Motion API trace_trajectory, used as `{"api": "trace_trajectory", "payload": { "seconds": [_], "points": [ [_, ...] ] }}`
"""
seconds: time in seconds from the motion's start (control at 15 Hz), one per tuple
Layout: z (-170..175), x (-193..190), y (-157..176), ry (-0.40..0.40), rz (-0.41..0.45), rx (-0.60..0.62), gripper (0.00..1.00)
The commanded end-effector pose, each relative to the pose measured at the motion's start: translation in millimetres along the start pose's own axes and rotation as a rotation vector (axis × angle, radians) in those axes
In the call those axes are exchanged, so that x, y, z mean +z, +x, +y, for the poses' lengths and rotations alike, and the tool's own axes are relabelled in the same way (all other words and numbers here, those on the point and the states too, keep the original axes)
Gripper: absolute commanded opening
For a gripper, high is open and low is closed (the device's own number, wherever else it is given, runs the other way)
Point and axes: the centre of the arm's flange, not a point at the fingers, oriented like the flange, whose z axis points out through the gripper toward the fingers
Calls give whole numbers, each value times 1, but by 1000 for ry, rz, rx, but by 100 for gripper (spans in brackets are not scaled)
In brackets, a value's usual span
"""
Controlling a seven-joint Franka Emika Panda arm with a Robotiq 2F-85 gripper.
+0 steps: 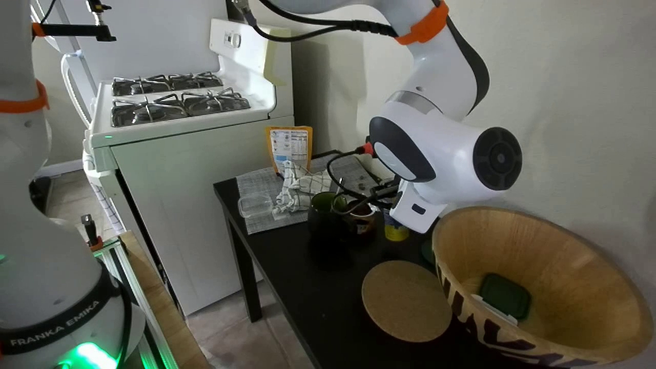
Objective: Take the can out of the bowl and put it on the table.
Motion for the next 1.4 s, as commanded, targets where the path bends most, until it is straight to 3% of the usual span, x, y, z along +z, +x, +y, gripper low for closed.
{"api": "trace_trajectory", "payload": {
  "seconds": [0.0, 0.13, 0.6, 1.33],
  "points": [
    [-9, -2, 7, 64, -126, 72, 38],
    [-11, -1, 9, 83, -159, 125, 38],
    [-15, 7, 17, 81, -153, 288, 38],
    [-10, 35, 28, 87, -148, 319, 38]
  ]
}}
